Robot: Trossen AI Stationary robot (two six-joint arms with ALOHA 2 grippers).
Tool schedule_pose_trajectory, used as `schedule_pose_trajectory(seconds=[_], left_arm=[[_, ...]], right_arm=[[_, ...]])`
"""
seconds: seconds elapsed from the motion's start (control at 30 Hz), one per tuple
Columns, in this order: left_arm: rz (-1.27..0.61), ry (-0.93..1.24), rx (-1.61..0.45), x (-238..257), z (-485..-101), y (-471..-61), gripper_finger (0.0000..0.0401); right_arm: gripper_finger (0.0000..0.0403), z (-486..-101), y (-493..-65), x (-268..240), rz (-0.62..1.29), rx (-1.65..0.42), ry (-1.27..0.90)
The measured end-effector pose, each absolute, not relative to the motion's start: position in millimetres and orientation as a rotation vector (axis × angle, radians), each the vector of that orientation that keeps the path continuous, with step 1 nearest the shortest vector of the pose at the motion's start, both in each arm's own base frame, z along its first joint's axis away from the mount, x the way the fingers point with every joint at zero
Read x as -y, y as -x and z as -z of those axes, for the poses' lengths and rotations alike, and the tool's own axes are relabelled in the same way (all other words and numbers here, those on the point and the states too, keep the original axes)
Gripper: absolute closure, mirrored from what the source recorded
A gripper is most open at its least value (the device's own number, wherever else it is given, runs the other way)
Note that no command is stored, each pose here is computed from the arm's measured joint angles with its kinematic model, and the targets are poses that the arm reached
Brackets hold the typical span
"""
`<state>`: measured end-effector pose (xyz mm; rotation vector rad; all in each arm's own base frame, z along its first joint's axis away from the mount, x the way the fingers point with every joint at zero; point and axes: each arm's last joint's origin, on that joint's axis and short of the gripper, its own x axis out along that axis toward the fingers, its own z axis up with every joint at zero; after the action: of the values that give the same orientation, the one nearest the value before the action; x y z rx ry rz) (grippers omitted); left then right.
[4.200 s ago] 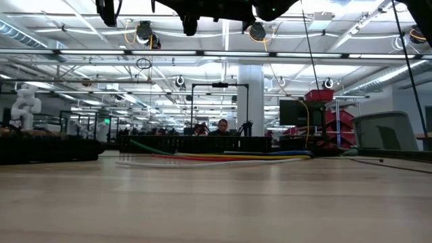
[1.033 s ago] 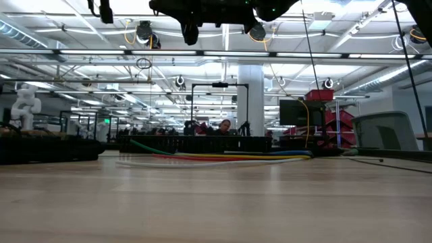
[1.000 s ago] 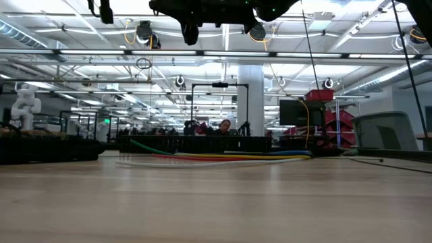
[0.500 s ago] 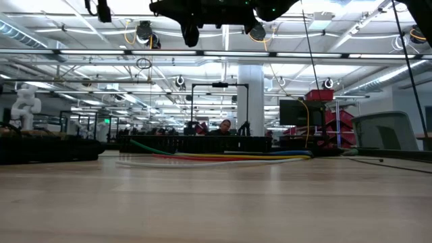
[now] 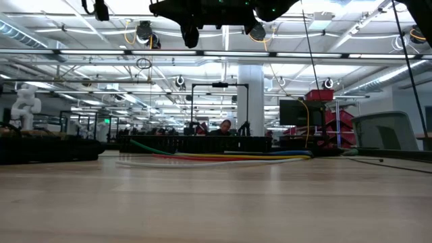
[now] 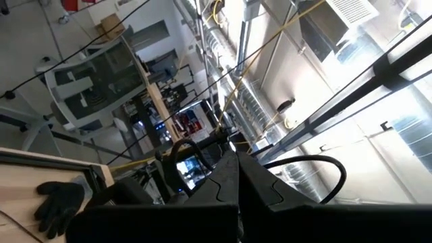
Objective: Ziptie cables
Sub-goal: Prepare the zip tie
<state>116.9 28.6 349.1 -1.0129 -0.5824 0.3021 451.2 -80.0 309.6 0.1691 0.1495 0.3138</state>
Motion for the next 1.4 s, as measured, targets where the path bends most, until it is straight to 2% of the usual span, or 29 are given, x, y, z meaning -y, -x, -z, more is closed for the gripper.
schedule_pose_trajectory(seconds=[0.23,0.67,0.77,0.9,1.23,1.4], left_arm=[[-0.324,1.013,0.583,-29,-348,-117,0.0387],[-0.319,1.004,0.628,-29,-352,-113,0.0218],[-0.279,0.943,0.605,-26,-354,-106,0.0196],[-0.262,0.952,0.531,-24,-349,-100,0.0189],[-0.235,0.882,0.627,-20,-357,-73,0.0189],[-0.251,0.876,0.594,-20,-353,-71,0.0189]], right_arm=[[0.0403,-310,-451,81,-0.309,-0.148,-0.169],[0.0403,-310,-451,81,-0.309,-0.148,-0.168],[0.0403,-310,-451,83,-0.305,-0.147,-0.168],[0.0403,-307,-449,91,-0.285,-0.169,-0.168],[0.0403,-268,-421,138,-0.086,-0.569,-0.160],[0.0403,-244,-390,157,-0.022,-0.895,-0.246]])
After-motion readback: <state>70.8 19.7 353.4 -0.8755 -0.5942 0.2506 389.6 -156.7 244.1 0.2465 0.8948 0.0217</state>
